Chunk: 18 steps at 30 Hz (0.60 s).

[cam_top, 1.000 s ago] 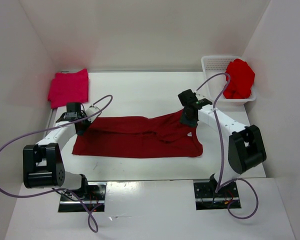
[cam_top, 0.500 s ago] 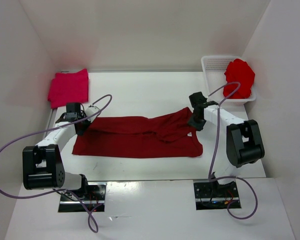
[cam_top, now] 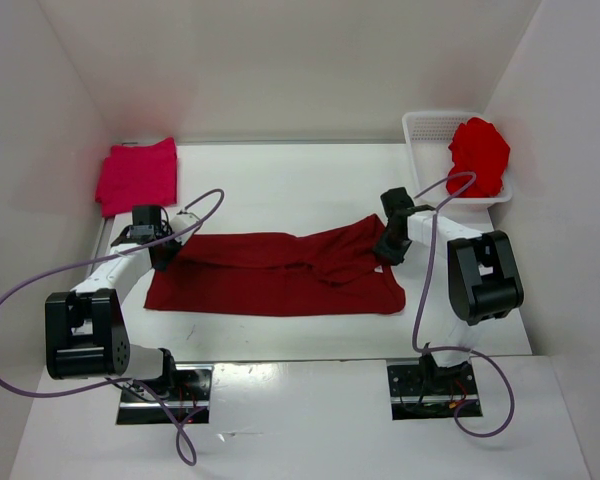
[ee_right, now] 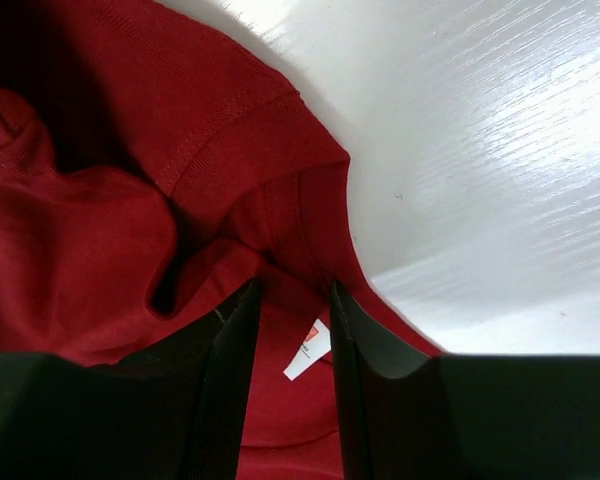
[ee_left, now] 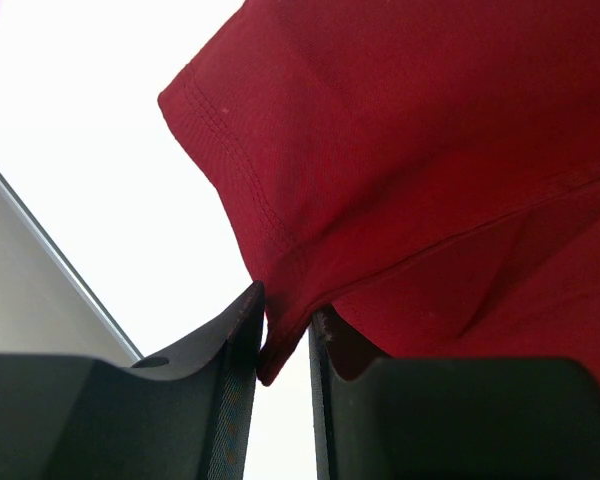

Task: Fold and stack the t-shirts
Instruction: Fold the other side of the tshirt into a rectangle

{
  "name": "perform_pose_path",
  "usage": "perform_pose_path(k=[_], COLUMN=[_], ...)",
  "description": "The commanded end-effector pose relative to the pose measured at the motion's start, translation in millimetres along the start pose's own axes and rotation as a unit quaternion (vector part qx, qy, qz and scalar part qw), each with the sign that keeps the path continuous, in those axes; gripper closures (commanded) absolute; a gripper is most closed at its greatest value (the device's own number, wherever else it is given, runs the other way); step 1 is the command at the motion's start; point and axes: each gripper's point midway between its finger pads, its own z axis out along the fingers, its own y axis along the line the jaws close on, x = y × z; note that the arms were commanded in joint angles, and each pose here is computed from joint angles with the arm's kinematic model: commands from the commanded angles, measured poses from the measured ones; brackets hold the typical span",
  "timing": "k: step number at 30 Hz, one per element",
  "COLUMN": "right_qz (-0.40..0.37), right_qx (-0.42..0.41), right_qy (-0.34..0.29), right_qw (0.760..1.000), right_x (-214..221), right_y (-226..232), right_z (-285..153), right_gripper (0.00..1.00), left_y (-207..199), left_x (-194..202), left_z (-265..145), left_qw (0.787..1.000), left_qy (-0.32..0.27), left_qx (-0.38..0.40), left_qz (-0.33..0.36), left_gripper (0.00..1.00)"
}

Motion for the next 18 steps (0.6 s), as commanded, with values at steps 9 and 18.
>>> perform_pose_path(k=[9, 18], right_qz=[0.000, -0.003], right_qx=[-0.010, 0.009], right_qy=[-0.020, -0.043], right_qw=[1.000, 0.999], right_x=[-10.8, -17.4], right_y=[4.3, -8.2], right_z=[-2.0, -22.2], right_gripper=[0.78, 0.82], left_y=[-2.3, -2.3], left_x=[-3.8, -3.8], left_z=[-3.3, -3.3], left_qw=[1.000, 1.000], left_qy=[-0.010, -0.010], left_qx=[0.004, 0.004], left_qz=[-0.005, -0.005], left_gripper=[0.68, 0.68])
